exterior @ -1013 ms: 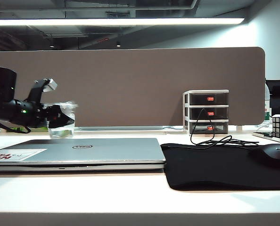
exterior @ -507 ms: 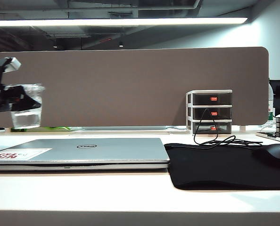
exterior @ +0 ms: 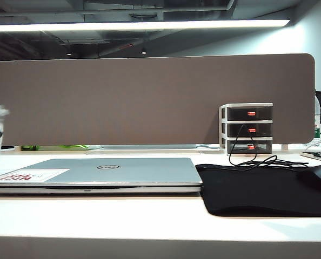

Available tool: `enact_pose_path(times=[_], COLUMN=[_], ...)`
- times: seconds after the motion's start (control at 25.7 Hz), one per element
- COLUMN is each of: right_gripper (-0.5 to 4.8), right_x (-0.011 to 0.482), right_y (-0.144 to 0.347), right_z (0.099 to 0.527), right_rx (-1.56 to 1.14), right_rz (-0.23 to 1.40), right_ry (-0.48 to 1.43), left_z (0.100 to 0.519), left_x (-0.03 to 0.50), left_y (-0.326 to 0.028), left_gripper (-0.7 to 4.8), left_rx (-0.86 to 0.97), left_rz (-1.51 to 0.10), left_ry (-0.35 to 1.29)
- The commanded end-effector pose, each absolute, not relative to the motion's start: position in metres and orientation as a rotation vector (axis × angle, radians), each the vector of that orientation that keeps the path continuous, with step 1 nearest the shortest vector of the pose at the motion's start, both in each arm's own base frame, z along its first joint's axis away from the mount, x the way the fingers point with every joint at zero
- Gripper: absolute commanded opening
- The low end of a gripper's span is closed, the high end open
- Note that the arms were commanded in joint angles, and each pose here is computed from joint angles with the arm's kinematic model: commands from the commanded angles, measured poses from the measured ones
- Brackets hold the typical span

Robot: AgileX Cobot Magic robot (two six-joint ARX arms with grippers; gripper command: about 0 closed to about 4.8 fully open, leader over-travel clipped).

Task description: Pick up the coffee cup and place it on the left side of the laptop.

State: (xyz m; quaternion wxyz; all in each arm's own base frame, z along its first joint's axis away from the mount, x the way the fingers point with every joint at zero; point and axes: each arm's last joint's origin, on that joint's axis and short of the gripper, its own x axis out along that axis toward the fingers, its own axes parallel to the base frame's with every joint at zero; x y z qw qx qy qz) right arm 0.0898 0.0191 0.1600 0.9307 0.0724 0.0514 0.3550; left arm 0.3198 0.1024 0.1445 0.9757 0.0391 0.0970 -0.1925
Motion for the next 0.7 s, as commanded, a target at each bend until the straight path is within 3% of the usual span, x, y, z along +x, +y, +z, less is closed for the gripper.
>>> enact_pose_path(times=[0.04, 0.7], right_gripper=[-0.01, -0.01], right_x=[0.09, 0.09], right_y=[0.019, 0.019], right_z=[0.16, 0.16], right_rx=[0.141, 0.14], right_rz=[0.729, 0.728], right_ry=[0.09, 0.09], left_z=[0.147, 0.128], left_x=[0.312, 0.312], left_y=[0.102, 0.103], left_gripper=[3.05, 3.06], left_rx=[0.135, 0.113], left_rz=[-0.38, -0.386], left_ry=[0.112, 0.147])
